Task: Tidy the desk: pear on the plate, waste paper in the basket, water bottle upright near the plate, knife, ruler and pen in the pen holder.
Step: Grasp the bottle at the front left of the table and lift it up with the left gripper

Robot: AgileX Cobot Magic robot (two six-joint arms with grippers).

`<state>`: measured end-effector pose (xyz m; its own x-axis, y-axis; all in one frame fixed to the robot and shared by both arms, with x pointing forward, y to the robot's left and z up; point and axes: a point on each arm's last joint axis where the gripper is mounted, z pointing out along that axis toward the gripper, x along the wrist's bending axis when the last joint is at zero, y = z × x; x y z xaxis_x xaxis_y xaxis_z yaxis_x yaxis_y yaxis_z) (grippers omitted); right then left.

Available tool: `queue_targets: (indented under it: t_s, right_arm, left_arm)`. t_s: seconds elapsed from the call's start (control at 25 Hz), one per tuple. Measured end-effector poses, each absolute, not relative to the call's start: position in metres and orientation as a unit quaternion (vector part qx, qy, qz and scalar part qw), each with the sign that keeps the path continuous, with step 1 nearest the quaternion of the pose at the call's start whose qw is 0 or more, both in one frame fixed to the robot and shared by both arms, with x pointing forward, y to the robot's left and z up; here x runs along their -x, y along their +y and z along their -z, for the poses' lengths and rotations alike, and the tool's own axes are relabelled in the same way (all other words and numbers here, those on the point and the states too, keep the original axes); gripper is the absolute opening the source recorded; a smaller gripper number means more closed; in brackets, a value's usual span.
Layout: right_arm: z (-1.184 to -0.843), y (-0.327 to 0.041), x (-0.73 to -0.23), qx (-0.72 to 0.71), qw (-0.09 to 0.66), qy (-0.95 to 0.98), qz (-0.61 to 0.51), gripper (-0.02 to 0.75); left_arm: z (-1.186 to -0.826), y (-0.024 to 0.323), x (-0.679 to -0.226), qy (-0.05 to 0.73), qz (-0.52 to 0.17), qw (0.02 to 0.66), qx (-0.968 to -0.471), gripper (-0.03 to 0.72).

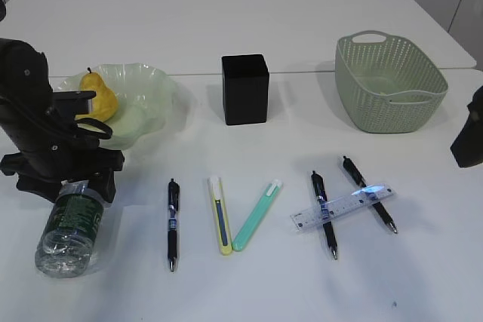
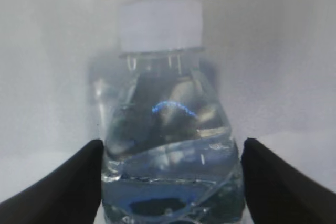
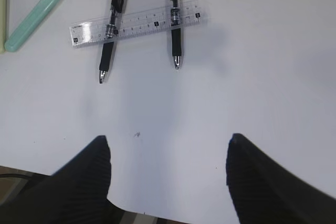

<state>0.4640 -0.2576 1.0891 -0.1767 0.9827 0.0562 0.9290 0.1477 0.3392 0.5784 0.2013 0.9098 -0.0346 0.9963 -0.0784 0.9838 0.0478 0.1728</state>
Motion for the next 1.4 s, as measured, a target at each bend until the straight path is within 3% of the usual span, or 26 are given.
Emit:
queue_targets:
  t_s: [0.4, 0.92, 1.12, 1.4]
  right_arm:
    - [-1.089, -0.258, -0.464, -0.635, 0.089, 0.752, -0.15, 0.508]
    - [-1.089, -0.258, -0.463, -0.636, 0.085, 0.753, -0.145, 0.508]
    - [-1.089, -0.258, -0.462, -0.636, 0.083, 0.754, -0.143, 0.508]
    - [-1.089, -0.258, -0.462, -0.636, 0.083, 0.754, -0.142, 0.508]
  left_arm:
    - [-0.91, 0.202, -0.578, 0.716, -0.035, 0.08, -0.693, 0.421]
    - [-0.911, 0.203, -0.581, 0.706, -0.052, 0.089, -0.701, 0.413]
    - [-0.911, 0.204, -0.578, 0.68, -0.057, 0.087, -0.726, 0.413]
    - [-0.926, 0.216, -0.536, 0.661, -0.103, 0.159, -0.726, 0.413]
